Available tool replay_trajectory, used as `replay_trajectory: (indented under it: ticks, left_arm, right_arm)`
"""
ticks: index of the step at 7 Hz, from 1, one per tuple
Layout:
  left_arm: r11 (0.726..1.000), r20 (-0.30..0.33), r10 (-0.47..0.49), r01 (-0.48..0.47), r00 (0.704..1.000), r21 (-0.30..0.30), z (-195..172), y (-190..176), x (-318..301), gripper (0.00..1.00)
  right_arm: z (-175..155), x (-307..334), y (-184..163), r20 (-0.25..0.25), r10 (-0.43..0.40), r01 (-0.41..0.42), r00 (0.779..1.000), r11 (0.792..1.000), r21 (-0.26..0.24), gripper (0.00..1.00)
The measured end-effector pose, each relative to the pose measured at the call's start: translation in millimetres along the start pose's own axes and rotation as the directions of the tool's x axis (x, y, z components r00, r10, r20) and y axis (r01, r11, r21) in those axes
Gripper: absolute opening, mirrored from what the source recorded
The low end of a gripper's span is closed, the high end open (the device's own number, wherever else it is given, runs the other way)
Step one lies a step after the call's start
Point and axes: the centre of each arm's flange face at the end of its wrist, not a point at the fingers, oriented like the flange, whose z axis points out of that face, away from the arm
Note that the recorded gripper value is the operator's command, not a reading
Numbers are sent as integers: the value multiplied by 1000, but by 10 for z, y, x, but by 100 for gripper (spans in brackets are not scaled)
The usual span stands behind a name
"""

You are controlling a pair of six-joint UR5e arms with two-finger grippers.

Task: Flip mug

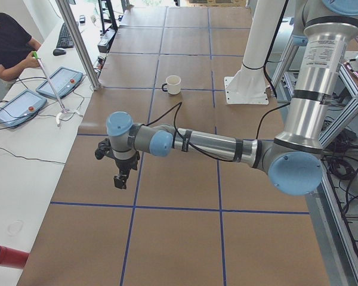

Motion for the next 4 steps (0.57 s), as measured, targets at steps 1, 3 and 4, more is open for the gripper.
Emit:
replay_trajectory:
  ticks: [1, 3, 4]
  left_arm:
    - [999, -6, -35, 35, 999, -30, 116, 359, -265, 100]
    - [992, -38, -110, 107, 993, -64, 241, 864, -538, 100]
    - [989, -53, -137, 133, 989, -71, 223, 962, -582, 100]
  right_arm:
    - [0, 0, 0, 0, 0, 0, 1000, 1000, 0, 100]
    - [0, 0, 0, 0, 0, 0, 1000, 1000, 0, 100]
    - [0, 0, 0, 0, 0, 0, 1000, 1000, 0, 100]
